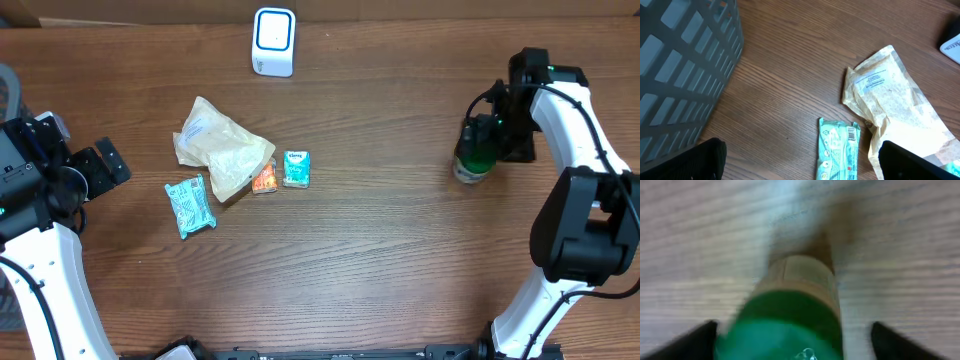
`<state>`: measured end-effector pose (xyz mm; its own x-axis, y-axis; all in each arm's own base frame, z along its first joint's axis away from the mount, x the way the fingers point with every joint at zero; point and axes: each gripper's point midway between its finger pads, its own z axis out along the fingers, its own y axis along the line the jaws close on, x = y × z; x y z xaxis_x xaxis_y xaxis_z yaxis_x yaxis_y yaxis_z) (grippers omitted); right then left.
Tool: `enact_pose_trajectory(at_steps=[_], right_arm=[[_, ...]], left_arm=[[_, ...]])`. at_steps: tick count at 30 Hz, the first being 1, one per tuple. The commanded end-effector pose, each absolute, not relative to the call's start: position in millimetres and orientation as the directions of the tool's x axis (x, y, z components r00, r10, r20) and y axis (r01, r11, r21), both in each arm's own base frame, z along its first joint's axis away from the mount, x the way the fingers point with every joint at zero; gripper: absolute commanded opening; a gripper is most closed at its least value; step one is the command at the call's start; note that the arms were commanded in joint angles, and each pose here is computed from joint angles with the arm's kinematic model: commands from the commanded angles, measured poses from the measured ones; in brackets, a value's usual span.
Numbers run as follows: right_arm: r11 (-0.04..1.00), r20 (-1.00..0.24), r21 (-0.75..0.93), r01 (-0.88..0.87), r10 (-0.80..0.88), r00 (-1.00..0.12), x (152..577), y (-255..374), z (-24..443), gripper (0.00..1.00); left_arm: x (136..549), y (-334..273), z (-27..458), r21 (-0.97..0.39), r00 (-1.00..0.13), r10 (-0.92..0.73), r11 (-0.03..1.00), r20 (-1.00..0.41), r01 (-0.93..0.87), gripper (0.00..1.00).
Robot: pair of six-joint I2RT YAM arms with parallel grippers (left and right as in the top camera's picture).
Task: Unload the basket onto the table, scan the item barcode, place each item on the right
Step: 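Carry the jar to the right side of the table and set it down, then reach the right gripper to the teal tissue pack and grasp it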
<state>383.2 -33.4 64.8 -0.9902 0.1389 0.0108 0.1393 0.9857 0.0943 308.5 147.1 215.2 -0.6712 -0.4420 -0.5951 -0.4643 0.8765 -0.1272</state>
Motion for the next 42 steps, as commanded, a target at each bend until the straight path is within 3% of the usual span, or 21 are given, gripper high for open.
enact_pose_trajectory(at_steps=[1,5,9,14,19,23,26,33,37,42], right_arm=[[0.985,0.017,0.1,0.138,0.137,-0.99,381,-30,80,1.0],[0.982,-0.027,0.131,0.136,0.141,-0.99,392,-24,127,1.0],[0.904,-0.166,0.427,0.024,0.104,-0.981,418,38,206,1.0],[0.752,-0.26,0.64,-0.16,0.016,-0.965,431,113,231,1.0],[0.704,-0.27,0.646,-0.294,-0.149,-0.951,418,197,193,1.0],[0.753,-0.177,0.628,-0.198,-0.109,-0.978,407,248,136,0.95],[0.775,-0.129,0.615,-0.145,-0.083,-0.988,397,284,100,0.79],[0.781,-0.102,0.621,-0.075,-0.015,-0.995,387,344,76,0.39],[0.8,-0.062,0.599,-0.028,0.011,-0.998,379,356,57,0.29],[0.812,-0.011,0.583,0.009,0.018,-1.0,372,360,36,0.27]], left_arm=[[311,147,221,-0.12,-0.674,-0.416,0.89,-0.611,-0.441,1.0],[311,147,221,-0.12,-0.674,-0.416,0.89,-0.611,-0.441,1.0],[311,147,221,-0.12,-0.673,-0.416,0.89,-0.611,-0.441,1.0],[311,147,221,-0.12,-0.673,-0.416,0.89,-0.611,-0.441,1.0],[311,147,221,-0.12,-0.674,-0.416,0.89,-0.611,-0.441,1.0],[311,147,221,-0.12,-0.673,-0.416,0.89,-0.611,-0.441,0.99],[311,147,221,-0.12,-0.674,-0.416,0.89,-0.611,-0.441,1.0],[311,147,221,-0.12,-0.674,-0.416,0.89,-0.611,-0.441,1.0],[311,147,221,-0.12,-0.673,-0.416,0.89,-0.611,-0.441,1.0],[311,147,221,-0.12,-0.674,-0.416,0.89,-0.611,-0.441,1.0]])
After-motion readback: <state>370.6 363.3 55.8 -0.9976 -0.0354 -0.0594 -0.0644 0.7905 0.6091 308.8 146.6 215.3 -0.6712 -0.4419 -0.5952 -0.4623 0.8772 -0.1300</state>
